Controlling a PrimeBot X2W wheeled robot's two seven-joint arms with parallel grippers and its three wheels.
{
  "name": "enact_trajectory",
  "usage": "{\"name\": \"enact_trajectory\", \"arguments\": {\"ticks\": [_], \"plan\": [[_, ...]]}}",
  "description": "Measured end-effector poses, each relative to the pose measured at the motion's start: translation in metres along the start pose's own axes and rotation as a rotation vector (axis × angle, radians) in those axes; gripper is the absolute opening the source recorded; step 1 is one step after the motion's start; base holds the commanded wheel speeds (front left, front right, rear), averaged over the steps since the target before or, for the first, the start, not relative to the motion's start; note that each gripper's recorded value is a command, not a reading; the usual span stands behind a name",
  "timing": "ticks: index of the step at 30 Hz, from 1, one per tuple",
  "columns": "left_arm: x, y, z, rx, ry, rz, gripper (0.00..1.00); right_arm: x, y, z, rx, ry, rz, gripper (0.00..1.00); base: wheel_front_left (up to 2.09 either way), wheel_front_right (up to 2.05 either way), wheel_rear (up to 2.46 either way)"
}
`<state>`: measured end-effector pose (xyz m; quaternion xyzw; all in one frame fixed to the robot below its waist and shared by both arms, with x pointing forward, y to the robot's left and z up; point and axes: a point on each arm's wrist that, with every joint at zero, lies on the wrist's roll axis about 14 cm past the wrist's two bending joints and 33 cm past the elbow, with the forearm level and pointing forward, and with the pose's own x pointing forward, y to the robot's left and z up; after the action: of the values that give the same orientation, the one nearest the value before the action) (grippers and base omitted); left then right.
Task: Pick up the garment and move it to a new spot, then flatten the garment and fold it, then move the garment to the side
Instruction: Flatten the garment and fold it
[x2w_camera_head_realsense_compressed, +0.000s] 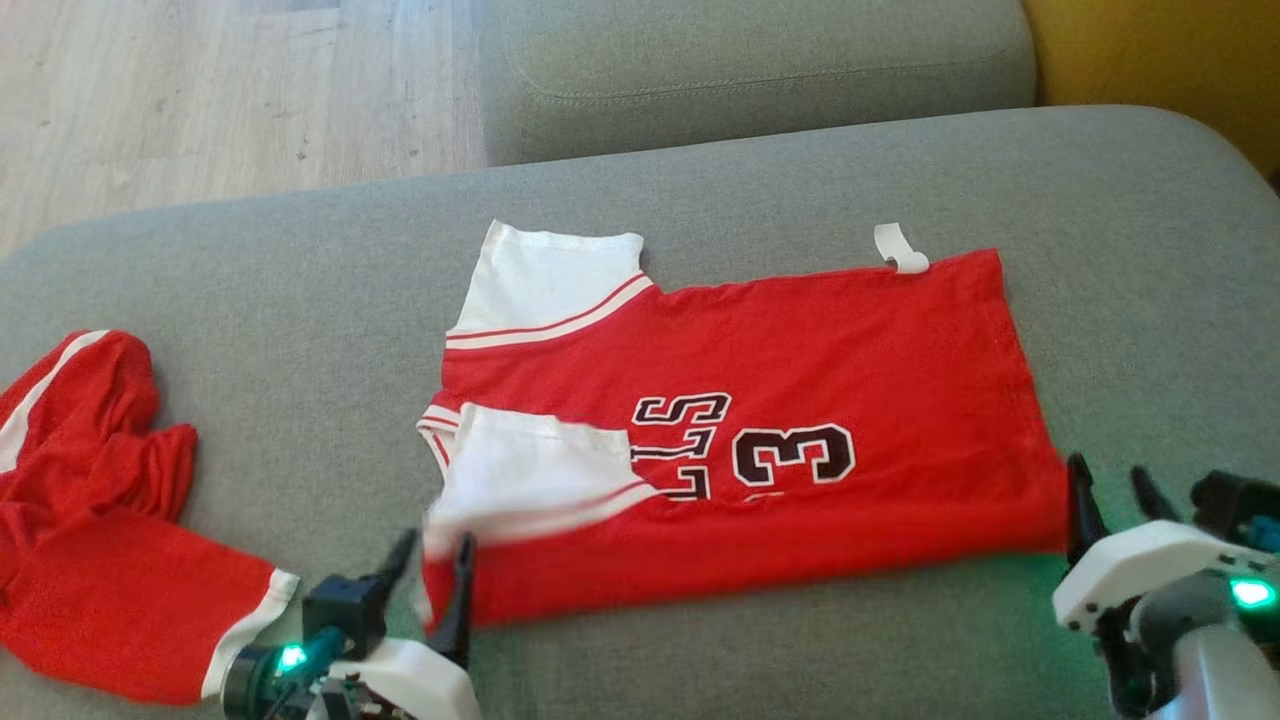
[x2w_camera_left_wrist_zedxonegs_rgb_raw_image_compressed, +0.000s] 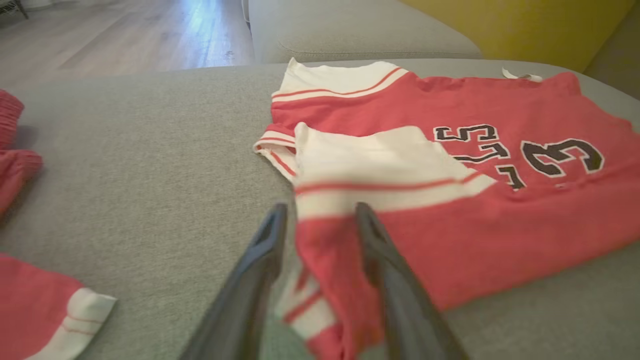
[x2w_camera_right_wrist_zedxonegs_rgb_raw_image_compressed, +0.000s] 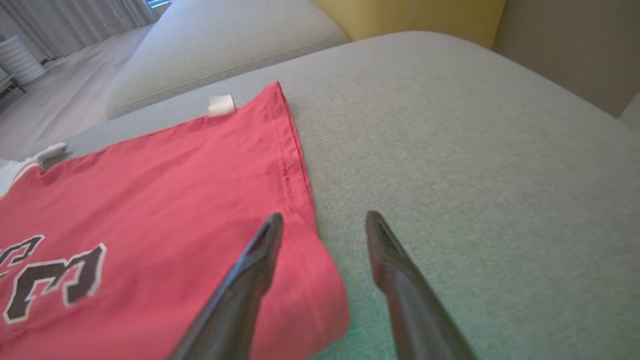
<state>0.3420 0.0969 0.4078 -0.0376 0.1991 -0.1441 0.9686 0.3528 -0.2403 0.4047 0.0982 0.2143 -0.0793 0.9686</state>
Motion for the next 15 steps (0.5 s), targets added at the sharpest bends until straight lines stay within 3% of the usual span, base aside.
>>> {"name": "enact_trajectory", "arguments": {"ticks": [7,12,15], "plan": [[0.003,0.011,0.011,0.011,-0.062,0.04,1.0,0.001,-0.002,0.03,-0.001,-0.115,-0.004,1.0,0.0,0.0,0.0],[0.013,0.023,0.047,0.024,-0.189,0.063,1.0,0.003,-0.001,0.051,-0.012,-0.202,-0.006,1.0,0.0,0.0,0.0],[0.025,0.024,0.077,0.085,-0.256,0.02,1.0,0.009,0.004,0.069,-0.018,-0.255,0.004,1.0,0.0,0.0,0.0]]}}
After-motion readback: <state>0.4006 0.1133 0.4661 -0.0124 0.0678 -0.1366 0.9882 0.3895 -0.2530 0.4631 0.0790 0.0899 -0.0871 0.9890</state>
